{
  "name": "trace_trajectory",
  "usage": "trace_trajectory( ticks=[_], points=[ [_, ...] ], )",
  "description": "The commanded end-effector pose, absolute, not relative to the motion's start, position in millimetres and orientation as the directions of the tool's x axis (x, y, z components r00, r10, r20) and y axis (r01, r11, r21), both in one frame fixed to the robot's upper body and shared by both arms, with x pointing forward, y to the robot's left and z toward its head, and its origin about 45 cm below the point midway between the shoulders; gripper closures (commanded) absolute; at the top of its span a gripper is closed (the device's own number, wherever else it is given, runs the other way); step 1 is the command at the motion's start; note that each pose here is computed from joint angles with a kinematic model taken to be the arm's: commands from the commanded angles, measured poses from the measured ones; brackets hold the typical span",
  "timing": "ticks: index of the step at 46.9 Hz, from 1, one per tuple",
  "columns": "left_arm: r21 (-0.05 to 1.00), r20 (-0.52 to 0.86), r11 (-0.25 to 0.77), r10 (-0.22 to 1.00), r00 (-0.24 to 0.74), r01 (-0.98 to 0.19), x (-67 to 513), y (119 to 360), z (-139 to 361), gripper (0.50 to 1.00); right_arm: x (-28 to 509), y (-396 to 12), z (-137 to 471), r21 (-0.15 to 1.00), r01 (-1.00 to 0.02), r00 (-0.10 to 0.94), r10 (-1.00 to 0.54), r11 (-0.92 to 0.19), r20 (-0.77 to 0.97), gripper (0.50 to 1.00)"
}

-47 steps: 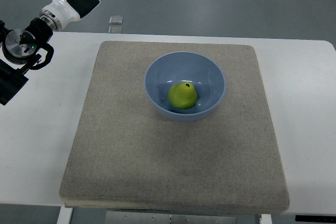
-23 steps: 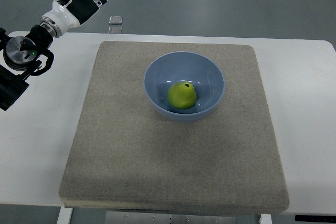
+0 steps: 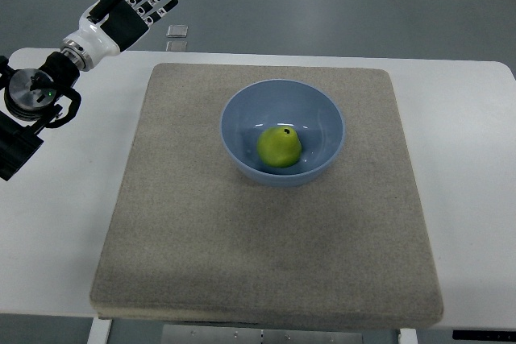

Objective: Place pear in bowl with left hand

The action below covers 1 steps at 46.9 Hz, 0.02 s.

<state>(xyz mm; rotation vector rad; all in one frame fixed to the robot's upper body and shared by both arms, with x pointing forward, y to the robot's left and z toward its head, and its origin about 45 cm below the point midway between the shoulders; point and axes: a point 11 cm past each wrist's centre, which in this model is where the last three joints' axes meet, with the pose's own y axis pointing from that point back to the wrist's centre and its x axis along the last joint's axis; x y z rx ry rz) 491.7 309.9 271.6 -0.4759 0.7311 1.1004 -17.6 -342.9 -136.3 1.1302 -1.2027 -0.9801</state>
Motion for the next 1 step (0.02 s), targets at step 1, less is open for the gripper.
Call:
trace_trajectory(
  ticks=[1],
  points=[
    [0.017, -0.731, 0.394, 0.632, 0.257, -0.919, 490.5, 311.4, 269.0, 0.506, -18.6, -342.9, -136.3, 0.982, -0.013, 0.125, -0.975, 0.186, 0.186, 0.576]
  ],
)
